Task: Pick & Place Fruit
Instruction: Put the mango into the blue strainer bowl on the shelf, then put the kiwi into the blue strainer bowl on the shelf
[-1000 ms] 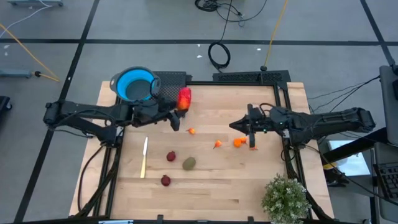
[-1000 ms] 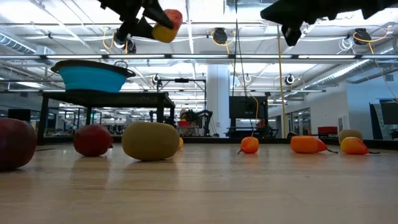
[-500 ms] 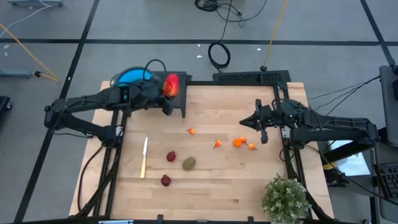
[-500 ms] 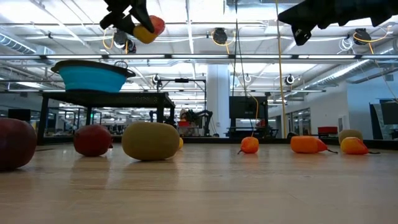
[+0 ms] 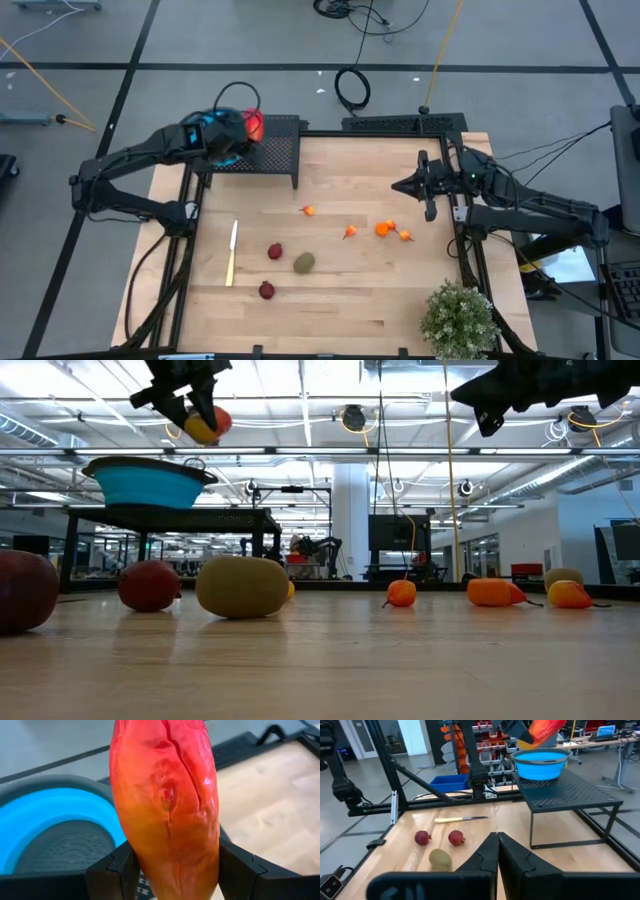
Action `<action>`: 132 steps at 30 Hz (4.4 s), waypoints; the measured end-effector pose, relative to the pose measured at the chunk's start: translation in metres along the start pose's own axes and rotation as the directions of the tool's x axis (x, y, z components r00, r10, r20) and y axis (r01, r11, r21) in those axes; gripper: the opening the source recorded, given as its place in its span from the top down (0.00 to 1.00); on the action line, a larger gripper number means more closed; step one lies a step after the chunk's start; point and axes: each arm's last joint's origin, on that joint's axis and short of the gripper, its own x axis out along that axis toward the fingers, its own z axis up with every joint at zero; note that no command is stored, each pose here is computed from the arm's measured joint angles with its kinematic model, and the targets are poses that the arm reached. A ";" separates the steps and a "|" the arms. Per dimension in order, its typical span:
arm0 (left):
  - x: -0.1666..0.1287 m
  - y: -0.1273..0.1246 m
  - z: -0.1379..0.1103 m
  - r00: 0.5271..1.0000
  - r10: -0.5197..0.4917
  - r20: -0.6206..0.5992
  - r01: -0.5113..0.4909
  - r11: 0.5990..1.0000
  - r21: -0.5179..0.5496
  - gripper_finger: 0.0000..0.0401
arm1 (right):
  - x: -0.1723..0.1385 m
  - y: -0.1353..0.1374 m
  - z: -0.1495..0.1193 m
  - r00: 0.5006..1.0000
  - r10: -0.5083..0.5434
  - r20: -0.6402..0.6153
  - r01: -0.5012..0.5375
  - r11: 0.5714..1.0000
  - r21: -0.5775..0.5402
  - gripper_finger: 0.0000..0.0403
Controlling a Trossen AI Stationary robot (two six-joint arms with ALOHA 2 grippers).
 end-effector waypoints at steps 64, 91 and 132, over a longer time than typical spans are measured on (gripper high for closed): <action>0.061 0.095 -0.001 0.777 0.335 -0.532 -0.433 0.899 -0.066 0.50 | -0.002 -0.007 -0.003 0.998 -0.051 -0.026 0.051 0.999 -0.012 1.00; 0.072 0.093 -0.005 0.803 0.277 -0.528 -0.376 0.923 -0.087 0.49 | -0.002 -0.007 -0.003 0.998 -0.054 -0.026 0.054 0.998 -0.012 1.00; -0.051 0.066 0.029 0.993 0.047 -0.106 -0.050 0.998 -0.024 0.57 | -0.002 -0.007 -0.003 0.998 -0.056 -0.026 0.055 0.998 -0.012 0.98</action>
